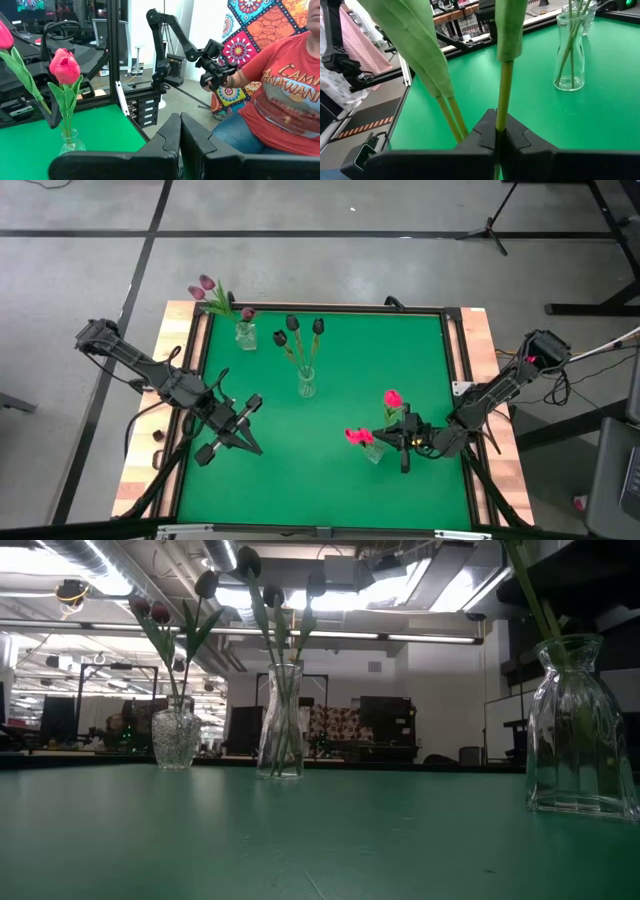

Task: Sort flowers into vase by color
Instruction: Put the pink tulip into the bottom transparent vase

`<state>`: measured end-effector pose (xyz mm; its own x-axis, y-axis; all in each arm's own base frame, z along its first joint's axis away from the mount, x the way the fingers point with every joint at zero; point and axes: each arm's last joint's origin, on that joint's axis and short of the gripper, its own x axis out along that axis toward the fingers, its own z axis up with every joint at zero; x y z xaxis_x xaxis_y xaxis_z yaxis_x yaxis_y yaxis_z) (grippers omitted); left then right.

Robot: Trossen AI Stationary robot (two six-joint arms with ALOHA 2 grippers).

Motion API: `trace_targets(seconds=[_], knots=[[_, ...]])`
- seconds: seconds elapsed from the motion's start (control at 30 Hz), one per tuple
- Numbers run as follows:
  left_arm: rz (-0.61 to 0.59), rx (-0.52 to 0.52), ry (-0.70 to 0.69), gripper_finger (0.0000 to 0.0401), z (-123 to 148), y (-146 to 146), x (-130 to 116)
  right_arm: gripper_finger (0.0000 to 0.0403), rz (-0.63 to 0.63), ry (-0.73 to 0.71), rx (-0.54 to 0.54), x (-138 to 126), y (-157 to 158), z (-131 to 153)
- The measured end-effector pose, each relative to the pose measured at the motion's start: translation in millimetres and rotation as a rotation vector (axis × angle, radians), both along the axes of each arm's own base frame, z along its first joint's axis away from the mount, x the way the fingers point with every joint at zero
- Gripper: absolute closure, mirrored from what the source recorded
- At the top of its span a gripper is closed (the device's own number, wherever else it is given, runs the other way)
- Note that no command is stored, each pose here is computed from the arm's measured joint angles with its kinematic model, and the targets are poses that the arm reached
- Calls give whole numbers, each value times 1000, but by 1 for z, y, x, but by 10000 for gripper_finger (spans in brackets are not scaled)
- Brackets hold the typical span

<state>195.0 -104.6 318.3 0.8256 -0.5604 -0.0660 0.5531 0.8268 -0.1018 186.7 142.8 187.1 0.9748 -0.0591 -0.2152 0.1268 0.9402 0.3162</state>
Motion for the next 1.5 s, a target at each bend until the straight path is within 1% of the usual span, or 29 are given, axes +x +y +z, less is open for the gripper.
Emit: trace_targets(seconds=[0.2,0.47,0.53,0.63,0.73,0.87,1.0,1.13,1.23,1.33,1.37,1.43,1.47,1.5], knots=[[6,0,0,401,0,0,0,365,0,7,-1,0,0,-2],[7,-6,3,401,0,0,0,282,9,-14,20,1,1,1],[7,-6,4,401,0,0,0,263,29,-25,26,1,2,3],[7,-9,1,401,0,0,0,238,41,-42,25,1,2,6],[8,-16,-9,401,2,1,-1,221,63,-64,46,-2,0,13],[19,-62,-20,401,9,4,-7,212,118,-110,74,-7,-3,28],[13,-90,-44,401,16,7,-16,215,226,-164,96,-15,-7,44],[18,-110,-86,401,24,11,-26,216,317,-224,143,-24,-12,60],[40,-163,-87,401,30,16,-33,216,428,-267,149,-33,-16,71],[26,-189,-105,401,35,18,-41,216,557,-361,181,-44,-22,87],[19,-213,-90,401,35,19,-44,216,582,-384,184,-48,-24,91],[9,-235,-86,401,38,21,-50,216,599,-423,214,-57,-32,100],[4,-227,-83,401,38,23,-53,216,598,-444,252,-61,-35,104],[0,-217,-85,401,38,24,-57,216,596,-468,257,-65,-39,108]])
